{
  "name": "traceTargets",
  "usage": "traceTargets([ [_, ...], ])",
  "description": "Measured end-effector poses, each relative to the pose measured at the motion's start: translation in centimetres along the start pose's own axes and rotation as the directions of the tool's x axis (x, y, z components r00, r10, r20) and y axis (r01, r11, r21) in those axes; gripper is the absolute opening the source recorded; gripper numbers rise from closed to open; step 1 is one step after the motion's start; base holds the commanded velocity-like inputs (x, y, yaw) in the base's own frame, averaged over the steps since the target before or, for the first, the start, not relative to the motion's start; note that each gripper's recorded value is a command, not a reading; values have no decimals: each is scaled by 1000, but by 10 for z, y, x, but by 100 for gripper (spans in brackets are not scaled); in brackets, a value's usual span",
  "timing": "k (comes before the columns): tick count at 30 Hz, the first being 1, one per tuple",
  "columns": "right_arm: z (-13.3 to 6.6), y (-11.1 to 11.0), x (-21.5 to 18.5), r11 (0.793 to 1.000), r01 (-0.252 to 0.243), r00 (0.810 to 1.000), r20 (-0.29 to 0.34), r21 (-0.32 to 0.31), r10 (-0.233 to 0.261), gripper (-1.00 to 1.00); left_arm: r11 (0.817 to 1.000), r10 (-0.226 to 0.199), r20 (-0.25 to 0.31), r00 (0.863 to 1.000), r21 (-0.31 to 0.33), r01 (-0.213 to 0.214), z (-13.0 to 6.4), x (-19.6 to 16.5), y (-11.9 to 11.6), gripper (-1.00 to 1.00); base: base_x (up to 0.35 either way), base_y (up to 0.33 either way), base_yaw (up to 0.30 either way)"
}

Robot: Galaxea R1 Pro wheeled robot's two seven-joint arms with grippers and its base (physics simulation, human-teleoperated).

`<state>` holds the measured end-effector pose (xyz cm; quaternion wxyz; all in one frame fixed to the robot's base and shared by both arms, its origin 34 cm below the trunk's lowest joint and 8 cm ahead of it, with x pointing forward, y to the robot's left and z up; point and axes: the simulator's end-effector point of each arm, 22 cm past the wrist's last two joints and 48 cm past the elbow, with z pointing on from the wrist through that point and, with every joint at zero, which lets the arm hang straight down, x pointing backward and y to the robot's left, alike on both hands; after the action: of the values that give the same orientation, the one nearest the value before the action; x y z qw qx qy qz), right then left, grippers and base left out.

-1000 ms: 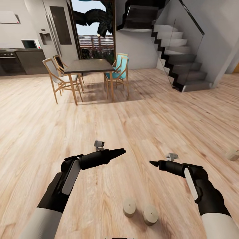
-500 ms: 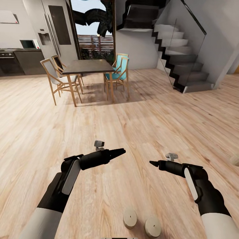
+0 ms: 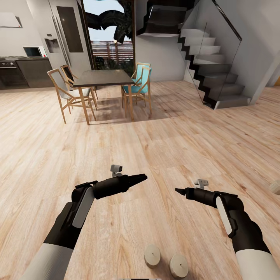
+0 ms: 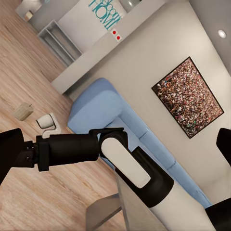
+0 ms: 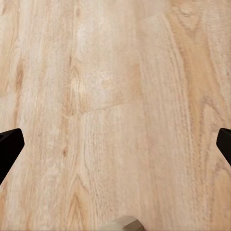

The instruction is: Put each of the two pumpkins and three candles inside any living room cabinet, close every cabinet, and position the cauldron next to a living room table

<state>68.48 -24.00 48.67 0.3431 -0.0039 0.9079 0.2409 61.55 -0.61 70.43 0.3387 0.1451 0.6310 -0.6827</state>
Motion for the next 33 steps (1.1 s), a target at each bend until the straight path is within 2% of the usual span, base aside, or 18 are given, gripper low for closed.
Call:
traceTargets([
  [28, 0, 0, -2, 1000, 0, 1000, 7, -4, 0, 100, 1000, 0, -3, 1000, -9, 0, 0, 1, 2, 100, 0, 0, 0],
  [29, 0, -2, 2, 1000, 0, 1000, -7, 6, 0, 100, 993, -92, -2, 996, -69, 92, -8, 9, 36, 100, 0, 0, 0],
  [30, 0, -3, 2, 1000, -1, 1000, -9, 9, 1, 100, 991, -110, -1, 994, -83, 110, -8, 11, 43, 100, 0, 0, 0],
  [31, -1, -5, 3, 1000, -2, 1000, -13, 20, 3, 100, 983, -129, -1, 992, -130, 128, -9, 12, 58, 100, 0, 0, 0],
  [32, 0, -36, 11, 984, 15, 999, -48, 180, -6, 100, 901, -154, -2, 988, -410, 139, -25, 23, 125, 100, 0, 0, 0],
  [33, 0, -42, 13, 974, 28, 998, -62, 223, -15, 100, 851, -159, -1, 987, -508, 136, -35, 27, 147, 100, 0, 0, 0],
])
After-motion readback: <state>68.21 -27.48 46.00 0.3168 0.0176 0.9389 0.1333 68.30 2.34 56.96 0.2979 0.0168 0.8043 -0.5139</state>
